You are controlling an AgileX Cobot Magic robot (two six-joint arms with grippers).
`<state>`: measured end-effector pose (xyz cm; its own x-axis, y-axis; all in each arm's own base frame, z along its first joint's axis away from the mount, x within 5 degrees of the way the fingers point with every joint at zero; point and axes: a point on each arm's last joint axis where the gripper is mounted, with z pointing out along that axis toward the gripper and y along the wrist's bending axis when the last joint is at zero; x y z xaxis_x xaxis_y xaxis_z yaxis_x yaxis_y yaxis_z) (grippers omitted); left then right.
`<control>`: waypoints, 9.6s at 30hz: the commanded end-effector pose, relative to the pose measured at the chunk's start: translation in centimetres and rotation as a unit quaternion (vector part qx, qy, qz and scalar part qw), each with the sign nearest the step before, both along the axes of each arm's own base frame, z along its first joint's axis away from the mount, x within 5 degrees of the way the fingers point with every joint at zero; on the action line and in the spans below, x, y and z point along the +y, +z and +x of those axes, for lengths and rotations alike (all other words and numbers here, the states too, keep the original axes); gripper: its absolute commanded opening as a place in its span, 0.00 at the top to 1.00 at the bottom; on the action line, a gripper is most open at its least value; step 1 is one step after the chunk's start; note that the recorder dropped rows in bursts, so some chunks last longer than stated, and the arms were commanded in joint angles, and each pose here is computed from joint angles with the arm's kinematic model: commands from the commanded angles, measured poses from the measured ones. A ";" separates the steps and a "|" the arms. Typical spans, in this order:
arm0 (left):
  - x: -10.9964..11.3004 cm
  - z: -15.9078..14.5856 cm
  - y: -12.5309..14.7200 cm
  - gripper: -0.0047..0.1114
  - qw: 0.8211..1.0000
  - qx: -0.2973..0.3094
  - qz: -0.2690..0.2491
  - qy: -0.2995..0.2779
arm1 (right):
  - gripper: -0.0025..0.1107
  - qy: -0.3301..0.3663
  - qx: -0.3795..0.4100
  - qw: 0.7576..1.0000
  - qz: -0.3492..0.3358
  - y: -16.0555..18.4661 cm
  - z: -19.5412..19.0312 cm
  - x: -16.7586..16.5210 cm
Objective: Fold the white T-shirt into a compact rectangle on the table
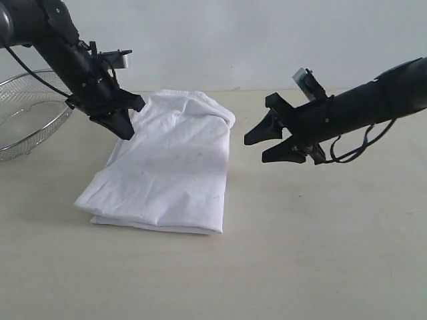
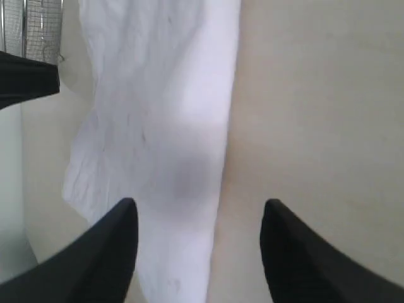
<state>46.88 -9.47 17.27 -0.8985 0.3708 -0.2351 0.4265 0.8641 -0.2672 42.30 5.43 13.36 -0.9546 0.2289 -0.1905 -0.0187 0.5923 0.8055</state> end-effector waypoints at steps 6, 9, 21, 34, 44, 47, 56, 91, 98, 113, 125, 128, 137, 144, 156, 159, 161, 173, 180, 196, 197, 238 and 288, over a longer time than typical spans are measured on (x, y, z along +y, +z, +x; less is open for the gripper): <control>-0.1 1.0 -1.3 0.92 0.999 -0.035 0.000 0.006 | 0.51 0.021 -0.010 1.000 0.016 -2.1 3.1 3.5; -0.2 1.1 -2.1 0.92 1.000 -0.030 0.001 0.007 | 0.51 0.015 -0.011 1.000 0.007 -2.5 3.2 3.6; 0.4 1.0 -4.4 0.92 0.999 -0.005 0.040 -0.011 | 0.51 0.017 0.014 1.000 0.000 -4.6 2.9 5.0; 0.4 1.0 -4.8 0.92 0.999 0.002 0.039 -0.011 | 0.51 0.023 0.004 0.999 -0.022 -5.4 2.3 9.4; 0.3 0.9 -4.8 0.92 0.999 0.008 0.035 -0.011 | 0.98 0.026 -0.004 0.999 -0.033 -5.5 2.2 10.4; 0.3 0.7 -4.7 0.92 0.999 0.018 0.034 -0.014 | 0.98 0.033 -0.003 0.999 -0.024 -4.8 2.2 9.9; -0.5 0.4 1.0 0.92 0.999 -0.027 -0.034 0.018 | 0.98 0.054 0.012 0.998 0.001 -1.4 3.0 3.4; -1.8 -2.7 11.9 0.92 0.983 -0.100 -0.152 0.006 | 0.98 -0.015 0.022 0.979 -0.204 0.3 5.8 -19.3; -1.8 -2.7 11.8 0.92 0.984 -0.099 -0.147 0.004 | 0.62 -0.035 0.040 0.979 -0.195 0.3 5.8 -19.2; -1.6 -3.0 11.7 0.92 0.987 -0.084 -0.139 -0.005 | 0.47 -0.064 0.070 0.976 -0.196 0.5 5.7 -19.4; 3.5 -3.3 13.7 0.92 0.989 -0.109 -0.097 0.033 | 0.98 -0.145 -0.020 0.952 -0.268 8.2 4.1 -19.8; 4.5 -3.9 14.5 0.92 0.985 -0.111 -0.119 0.050 | 0.98 -0.155 -0.007 0.951 -0.268 7.8 2.5 -19.3; 3.8 -7.3 17.9 0.92 0.972 -0.142 -0.181 0.042 | 0.98 -0.161 -0.094 0.963 -0.194 9.0 -4.9 -13.3; 3.1 -12.6 20.7 0.92 0.955 -0.179 -0.235 0.029 | 0.98 -0.162 -0.203 0.932 -0.252 11.3 -11.5 -7.4; 2.1 -25.1 18.5 0.92 0.891 -0.243 -0.378 0.070 | 0.98 -0.125 -0.275 0.910 -0.283 11.1 -17.2 -0.1; 2.2 -28.4 17.3 0.92 0.877 -0.261 -0.395 0.083 | 0.98 -0.098 -0.284 0.912 -0.280 10.8 -17.7 1.7; 2.4 -30.5 16.4 0.92 0.872 -0.277 -0.391 0.096 | 0.98 -0.086 -0.293 0.909 -0.283 10.5 -18.3 3.0; 2.2 -36.9 13.8 0.92 0.858 -0.324 -0.391 0.079 | 0.98 -0.052 -0.279 0.910 -0.303 6.6 -22.8 5.8; 1.5 -37.9 10.6 0.92 0.885 -0.277 -0.372 0.040 | 0.98 -0.038 -0.336 0.898 -0.280 7.3 -26.3 6.9; 1.9 -37.9 7.8 0.92 0.900 -0.268 -0.338 0.061 | 0.98 -0.027 -0.327 0.905 -0.271 5.8 -28.8 6.2; 1.9 -37.9 7.8 0.92 0.900 -0.268 -0.338 0.061 | 0.98 -0.027 -0.327 0.905 -0.271 5.8 -28.8 6.2; 9.9 -43.9 13.2 0.92 0.598 -0.779 -0.015 0.187 | 0.98 -0.027 -0.327 0.905 -0.271 5.8 -28.8 6.2; 9.1 -41.5 1.2 0.92 0.813 -0.529 -0.022 0.242 | 0.98 -0.027 -0.327 0.905 -0.271 5.8 -28.8 6.2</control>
<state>5.41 -0.39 18.57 -0.2222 0.0232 -0.9747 0.0577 0.9983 0.0106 13.56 11.75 19.16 -0.5913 -0.0271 -0.8060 -0.3464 0.9111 0.2235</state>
